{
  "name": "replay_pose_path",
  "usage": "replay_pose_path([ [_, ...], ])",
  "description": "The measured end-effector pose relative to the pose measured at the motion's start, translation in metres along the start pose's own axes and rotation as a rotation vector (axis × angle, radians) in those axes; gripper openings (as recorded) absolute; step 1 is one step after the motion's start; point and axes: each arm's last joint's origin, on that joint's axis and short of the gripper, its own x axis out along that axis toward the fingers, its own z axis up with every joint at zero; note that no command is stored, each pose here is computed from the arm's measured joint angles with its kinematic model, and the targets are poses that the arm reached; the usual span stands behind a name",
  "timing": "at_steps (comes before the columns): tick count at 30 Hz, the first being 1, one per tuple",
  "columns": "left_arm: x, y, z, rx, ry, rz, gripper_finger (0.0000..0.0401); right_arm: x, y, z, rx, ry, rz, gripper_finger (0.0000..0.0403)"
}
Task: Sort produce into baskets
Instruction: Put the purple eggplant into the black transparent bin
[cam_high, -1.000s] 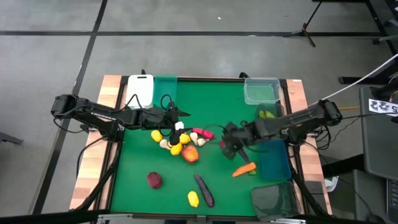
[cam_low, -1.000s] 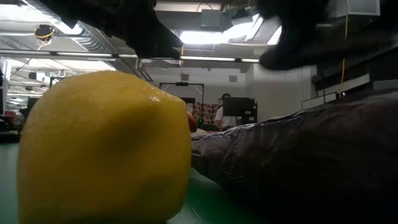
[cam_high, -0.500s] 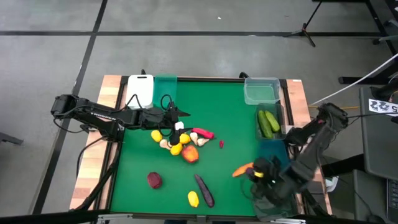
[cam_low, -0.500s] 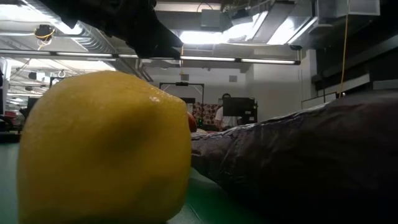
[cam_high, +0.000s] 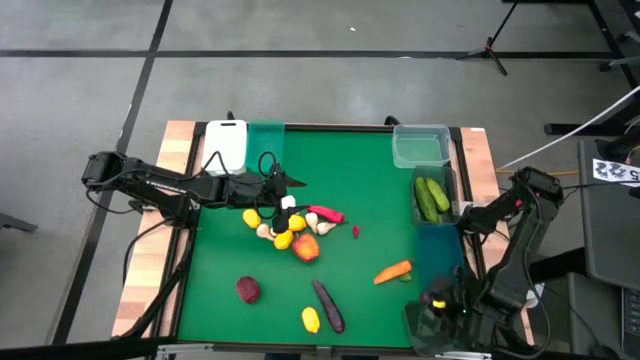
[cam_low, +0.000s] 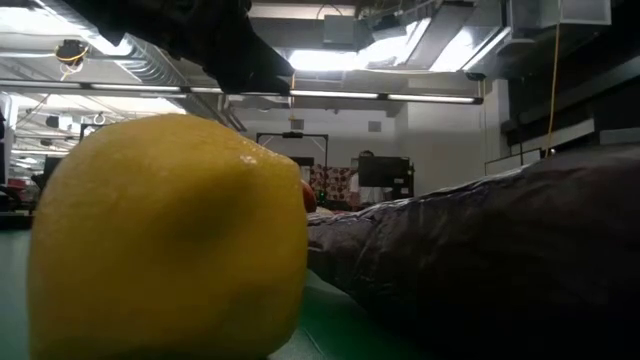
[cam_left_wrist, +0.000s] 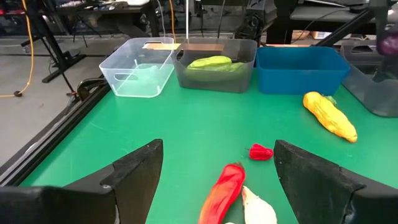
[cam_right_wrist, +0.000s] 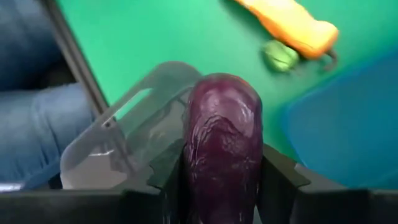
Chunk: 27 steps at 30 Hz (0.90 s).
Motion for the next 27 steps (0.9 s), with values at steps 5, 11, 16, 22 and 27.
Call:
replay_pose_path([
  [5, 0.000, 0.000, 0.000, 0.015, 0.000, 0.000, 0.0301, 0.000, 0.008, 0.000, -0.153, 0.002, 0.081, 0.0151],
  [11, 0.000, 0.000, 0.000, 0.016, -0.001, 0.001, 0.0301, 0.008, 0.011, -0.005, -0.280, 0.075, 0.062, 0.0152],
  [16, 0.000, 0.000, 0.000, 0.021, -0.002, 0.002, 0.0301, 0.021, 0.015, -0.010, -0.362, 0.135, 0.043, 0.0152],
  [22, 0.000, 0.000, 0.000, 0.021, -0.003, 0.005, 0.0301, 0.026, 0.016, -0.011, -0.388, 0.142, 0.033, 0.0152],
  [27, 0.000, 0.000, 0.000, 0.021, -0.003, 0.005, 0.0301, 0.026, 0.017, -0.011, -0.386, 0.138, 0.038, 0.0152],
])
